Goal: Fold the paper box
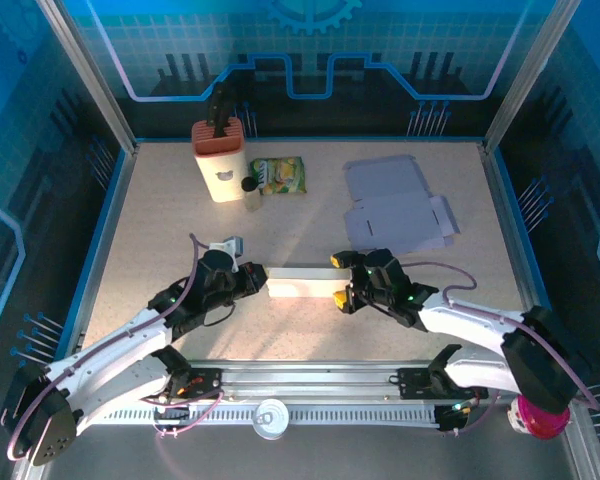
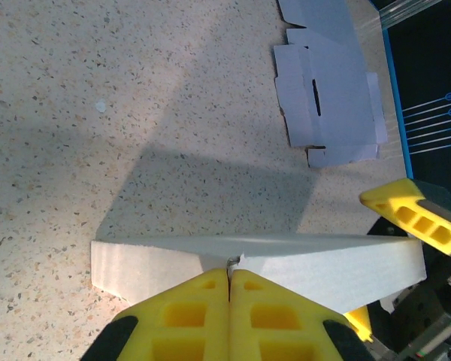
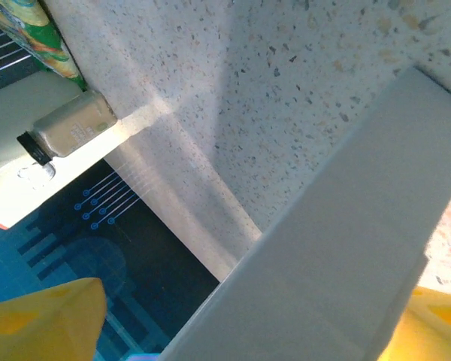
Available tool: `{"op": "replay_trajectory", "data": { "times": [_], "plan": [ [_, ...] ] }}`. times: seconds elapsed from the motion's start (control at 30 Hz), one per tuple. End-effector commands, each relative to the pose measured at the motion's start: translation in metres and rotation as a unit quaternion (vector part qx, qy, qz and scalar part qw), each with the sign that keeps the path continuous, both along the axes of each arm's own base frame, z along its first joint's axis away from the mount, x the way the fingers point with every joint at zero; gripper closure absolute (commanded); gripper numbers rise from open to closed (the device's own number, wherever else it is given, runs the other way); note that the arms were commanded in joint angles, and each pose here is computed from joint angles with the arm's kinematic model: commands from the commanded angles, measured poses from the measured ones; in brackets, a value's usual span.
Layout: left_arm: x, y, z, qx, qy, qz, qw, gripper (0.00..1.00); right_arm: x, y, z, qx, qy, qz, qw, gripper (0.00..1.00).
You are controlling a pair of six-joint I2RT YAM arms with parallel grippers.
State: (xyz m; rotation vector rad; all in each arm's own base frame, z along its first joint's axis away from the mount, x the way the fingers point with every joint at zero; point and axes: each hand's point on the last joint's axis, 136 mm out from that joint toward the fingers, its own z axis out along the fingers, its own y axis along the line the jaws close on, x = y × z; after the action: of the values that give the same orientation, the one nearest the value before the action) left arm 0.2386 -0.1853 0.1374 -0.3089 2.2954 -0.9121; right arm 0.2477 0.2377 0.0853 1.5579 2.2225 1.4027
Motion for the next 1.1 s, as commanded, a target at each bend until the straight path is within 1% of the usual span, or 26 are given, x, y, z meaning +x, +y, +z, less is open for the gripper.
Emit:
{"op": "replay_trajectory", "data": {
  "times": [0.0, 0.1, 0.13, 0.17, 0.27, 0.37, 0.47, 0.57, 0.93, 1.0, 1.07],
  "plan": [
    [-0.023, 0.010, -0.036, 0.050, 0.056, -0.017, 0.997, 0.95, 0.014, 0.015, 0.009, 0.047, -0.013, 0.009, 0.999, 0.17],
    [-0.023, 0.011, -0.034, 0.053, 0.051, -0.016, 0.997, 0.94, 0.016, 0.026, 0.000, 0.065, -0.017, 0.027, 0.997, 0.31],
    [-0.023, 0.011, -0.035, 0.053, 0.051, -0.017, 0.997, 0.93, 0.017, 0.031, -0.001, 0.073, -0.018, 0.033, 0.997, 0.33],
    [-0.023, 0.011, -0.033, 0.052, 0.049, -0.017, 0.997, 0.91, 0.017, 0.035, -0.004, 0.081, -0.019, 0.037, 0.996, 0.36],
    [-0.023, 0.011, -0.029, 0.050, 0.044, -0.017, 0.998, 0.76, 0.020, 0.048, -0.006, 0.105, -0.037, 0.051, 0.992, 0.55],
    [-0.024, 0.013, -0.021, 0.046, 0.040, -0.013, 0.998, 0.62, 0.021, 0.059, -0.011, 0.116, -0.047, 0.067, 0.990, 0.60],
    [-0.026, 0.016, -0.011, 0.042, 0.032, -0.010, 0.999, 0.54, 0.023, 0.065, -0.016, 0.114, -0.060, 0.079, 0.988, 0.64],
    [-0.029, 0.023, -0.004, 0.051, 0.028, -0.004, 0.998, 0.50, 0.021, 0.067, -0.022, 0.101, -0.065, 0.084, 0.989, 0.64],
    [-0.040, 0.048, 0.015, 0.068, 0.015, 0.028, 0.997, 0.43, 0.021, 0.065, -0.021, 0.028, -0.087, 0.110, 0.990, 0.66],
    [-0.042, 0.052, 0.015, 0.073, 0.015, 0.034, 0.997, 0.41, 0.023, 0.068, -0.018, 0.025, -0.096, 0.113, 0.989, 0.66],
    [-0.042, 0.053, 0.014, 0.073, 0.017, 0.036, 0.997, 0.41, 0.024, 0.070, -0.018, 0.023, -0.096, 0.115, 0.988, 0.66]
  ]
}}
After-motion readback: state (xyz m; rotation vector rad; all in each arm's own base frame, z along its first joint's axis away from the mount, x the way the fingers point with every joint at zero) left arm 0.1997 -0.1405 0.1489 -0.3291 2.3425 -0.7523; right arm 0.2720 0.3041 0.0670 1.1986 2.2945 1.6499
